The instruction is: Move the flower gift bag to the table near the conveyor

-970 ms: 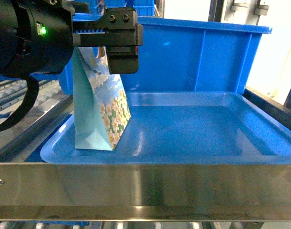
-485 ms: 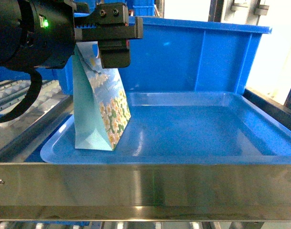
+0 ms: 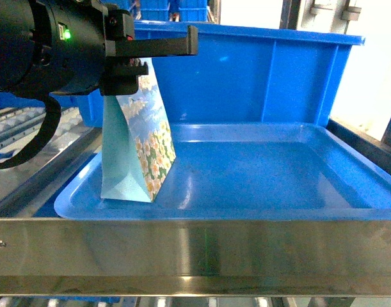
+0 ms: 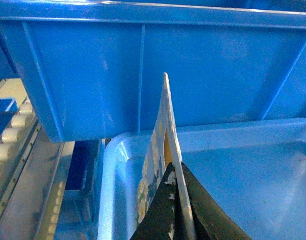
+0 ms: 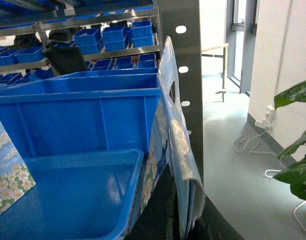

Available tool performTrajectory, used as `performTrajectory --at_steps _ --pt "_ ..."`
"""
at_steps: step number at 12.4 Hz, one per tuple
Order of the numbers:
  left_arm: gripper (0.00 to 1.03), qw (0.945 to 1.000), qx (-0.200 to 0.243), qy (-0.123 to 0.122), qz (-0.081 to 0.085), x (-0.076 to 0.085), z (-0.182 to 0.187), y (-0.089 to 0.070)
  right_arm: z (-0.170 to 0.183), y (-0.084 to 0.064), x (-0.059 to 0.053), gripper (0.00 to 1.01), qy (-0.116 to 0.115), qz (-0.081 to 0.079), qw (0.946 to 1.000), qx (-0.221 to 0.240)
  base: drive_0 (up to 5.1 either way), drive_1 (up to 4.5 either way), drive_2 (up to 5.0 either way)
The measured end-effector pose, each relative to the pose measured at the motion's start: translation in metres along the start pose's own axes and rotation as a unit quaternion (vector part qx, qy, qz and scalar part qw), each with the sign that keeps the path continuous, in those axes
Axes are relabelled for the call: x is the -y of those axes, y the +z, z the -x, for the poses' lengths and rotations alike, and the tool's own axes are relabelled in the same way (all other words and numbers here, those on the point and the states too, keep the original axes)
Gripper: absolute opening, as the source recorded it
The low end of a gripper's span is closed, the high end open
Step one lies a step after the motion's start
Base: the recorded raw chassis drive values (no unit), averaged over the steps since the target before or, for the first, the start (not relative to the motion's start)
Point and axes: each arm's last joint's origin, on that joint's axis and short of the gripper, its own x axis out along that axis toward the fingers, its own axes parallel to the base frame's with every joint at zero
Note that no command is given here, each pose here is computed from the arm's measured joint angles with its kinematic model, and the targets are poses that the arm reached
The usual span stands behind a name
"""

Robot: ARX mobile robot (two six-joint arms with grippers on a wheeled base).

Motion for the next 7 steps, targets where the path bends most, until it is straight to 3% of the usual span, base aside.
performTrajectory --at_steps 2,4,5,7 --pt "0.02 0.9998 0.012 0.014 0.005 -0.006 0.001 -0.003 0.0 0.0 0.0 0.02 0.0 0.0 1.0 0.0 0.0 0.0 0.0" --pt "0.02 0.999 0.039 0.021 -0.002 -0.013 0.008 -0.003 0.0 0.0 0.0 0.02 0.0 0.0 1.0 0.0 0.0 0.0 0.0" --pt "0.02 0.9981 0.058 0.018 -0.006 -0.017 0.016 0.003 0.0 0.0 0.0 0.02 0.0 0.0 1.0 0.0 0.0 0.0 0.0" --pt "0.02 0.9952 0.098 0.0 0.005 -0.028 0.038 0.017 0.0 0.0 0.0 0.02 0.0 0.0 1.0 0.0 0.0 0.0 0.0"
